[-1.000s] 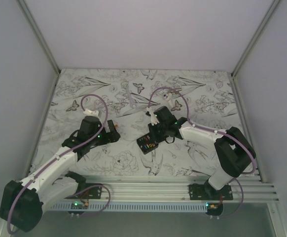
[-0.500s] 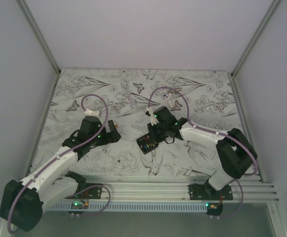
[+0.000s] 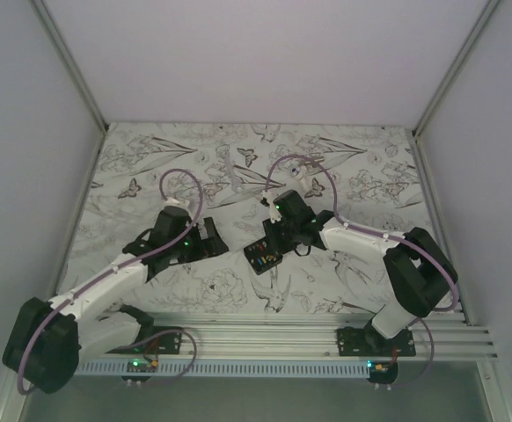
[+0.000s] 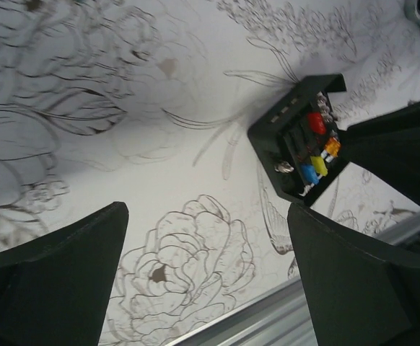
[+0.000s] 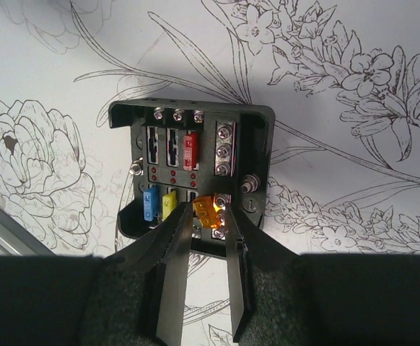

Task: Snap on the fuse box
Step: Pick up the fuse from the fuse box base.

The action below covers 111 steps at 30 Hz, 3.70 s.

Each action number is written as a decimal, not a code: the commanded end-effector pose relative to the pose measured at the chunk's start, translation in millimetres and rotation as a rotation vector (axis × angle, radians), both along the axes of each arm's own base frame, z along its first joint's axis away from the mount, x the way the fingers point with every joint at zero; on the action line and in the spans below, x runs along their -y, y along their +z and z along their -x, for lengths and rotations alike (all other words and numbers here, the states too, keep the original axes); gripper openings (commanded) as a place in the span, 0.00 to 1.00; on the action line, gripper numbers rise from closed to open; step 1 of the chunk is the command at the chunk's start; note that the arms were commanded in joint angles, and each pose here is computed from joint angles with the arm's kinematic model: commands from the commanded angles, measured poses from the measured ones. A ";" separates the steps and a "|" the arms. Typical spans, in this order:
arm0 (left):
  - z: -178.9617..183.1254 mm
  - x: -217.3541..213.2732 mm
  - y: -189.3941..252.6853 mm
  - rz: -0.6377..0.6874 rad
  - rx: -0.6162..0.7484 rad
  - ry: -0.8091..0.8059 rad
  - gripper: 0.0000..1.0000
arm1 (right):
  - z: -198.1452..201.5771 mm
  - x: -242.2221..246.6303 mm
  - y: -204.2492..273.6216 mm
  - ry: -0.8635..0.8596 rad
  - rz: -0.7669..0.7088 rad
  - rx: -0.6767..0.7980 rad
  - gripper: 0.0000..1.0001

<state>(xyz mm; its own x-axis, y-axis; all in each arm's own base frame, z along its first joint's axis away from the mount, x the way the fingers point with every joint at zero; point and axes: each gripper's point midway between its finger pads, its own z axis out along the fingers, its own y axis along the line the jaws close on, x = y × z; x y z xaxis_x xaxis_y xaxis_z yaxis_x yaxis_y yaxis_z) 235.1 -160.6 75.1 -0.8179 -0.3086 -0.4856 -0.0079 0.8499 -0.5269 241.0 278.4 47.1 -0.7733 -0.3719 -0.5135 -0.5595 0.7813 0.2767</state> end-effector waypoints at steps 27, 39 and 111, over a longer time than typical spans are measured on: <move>-0.4 122.1 -36.7 0.139 -0.174 -0.153 0.23 | 12.1 -17.5 5.8 0.040 -0.116 -0.028 0.26; 1.2 120.0 -41.6 0.131 -0.184 -0.132 0.22 | 14.6 -16.4 8.7 0.034 -0.123 -0.031 0.16; 5.7 110.0 -43.4 0.115 -0.177 -0.100 0.43 | 4.0 -6.3 41.7 0.044 0.072 0.197 0.08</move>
